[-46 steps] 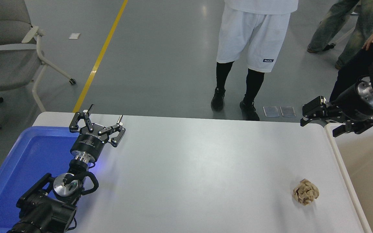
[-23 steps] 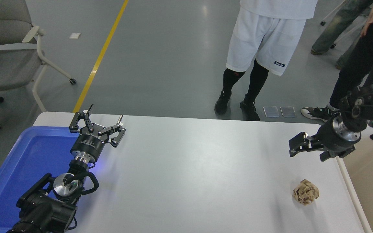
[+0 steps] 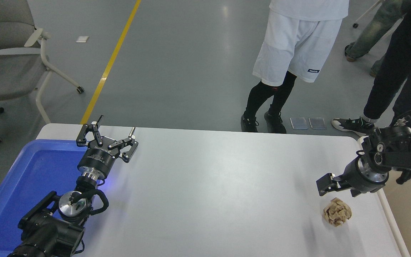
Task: Pick up paper ball place in dustbin
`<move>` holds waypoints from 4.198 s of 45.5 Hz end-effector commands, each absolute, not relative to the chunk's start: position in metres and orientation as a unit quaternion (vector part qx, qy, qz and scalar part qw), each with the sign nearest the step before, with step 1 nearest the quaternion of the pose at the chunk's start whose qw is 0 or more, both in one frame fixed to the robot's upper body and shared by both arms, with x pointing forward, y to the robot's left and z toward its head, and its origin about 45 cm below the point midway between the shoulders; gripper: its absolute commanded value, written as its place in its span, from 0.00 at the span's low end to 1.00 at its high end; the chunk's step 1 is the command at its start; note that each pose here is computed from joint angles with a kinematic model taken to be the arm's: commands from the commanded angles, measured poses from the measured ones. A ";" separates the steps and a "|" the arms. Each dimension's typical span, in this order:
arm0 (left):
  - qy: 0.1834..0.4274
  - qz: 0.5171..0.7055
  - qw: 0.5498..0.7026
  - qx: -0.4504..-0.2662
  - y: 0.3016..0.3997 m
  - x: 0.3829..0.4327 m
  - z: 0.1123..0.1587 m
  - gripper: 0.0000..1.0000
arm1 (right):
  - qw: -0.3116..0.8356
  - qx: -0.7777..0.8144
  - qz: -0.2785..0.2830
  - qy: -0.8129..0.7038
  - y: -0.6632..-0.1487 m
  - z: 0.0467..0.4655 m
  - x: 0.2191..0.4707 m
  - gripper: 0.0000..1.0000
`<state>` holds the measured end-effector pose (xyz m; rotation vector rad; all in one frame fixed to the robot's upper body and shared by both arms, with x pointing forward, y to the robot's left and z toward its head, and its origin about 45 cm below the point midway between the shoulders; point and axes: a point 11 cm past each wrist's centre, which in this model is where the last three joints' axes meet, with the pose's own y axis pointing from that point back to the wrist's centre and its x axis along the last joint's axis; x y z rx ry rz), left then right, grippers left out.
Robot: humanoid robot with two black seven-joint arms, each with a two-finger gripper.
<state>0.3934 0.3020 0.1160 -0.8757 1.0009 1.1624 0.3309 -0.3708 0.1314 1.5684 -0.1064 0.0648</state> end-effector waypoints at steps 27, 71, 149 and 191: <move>0.438 0.508 0.635 -0.383 0.3019 0.3933 0.1160 0.99 | 0.711 0.700 0.007 -0.069 -0.391 0.090 0.309 1.00; 0.438 0.508 0.635 -0.383 0.3019 0.3933 0.1160 0.99 | 0.709 0.698 0.078 -0.063 -0.375 0.058 0.306 0.19; 0.438 0.509 0.634 -0.384 0.3022 0.3934 0.1161 0.99 | 0.671 0.706 0.207 -0.094 -0.341 0.390 0.384 0.00; 0.438 0.509 0.635 -0.384 0.3022 0.3934 0.1161 0.99 | 0.696 0.608 0.059 -0.378 -0.566 0.339 0.374 0.00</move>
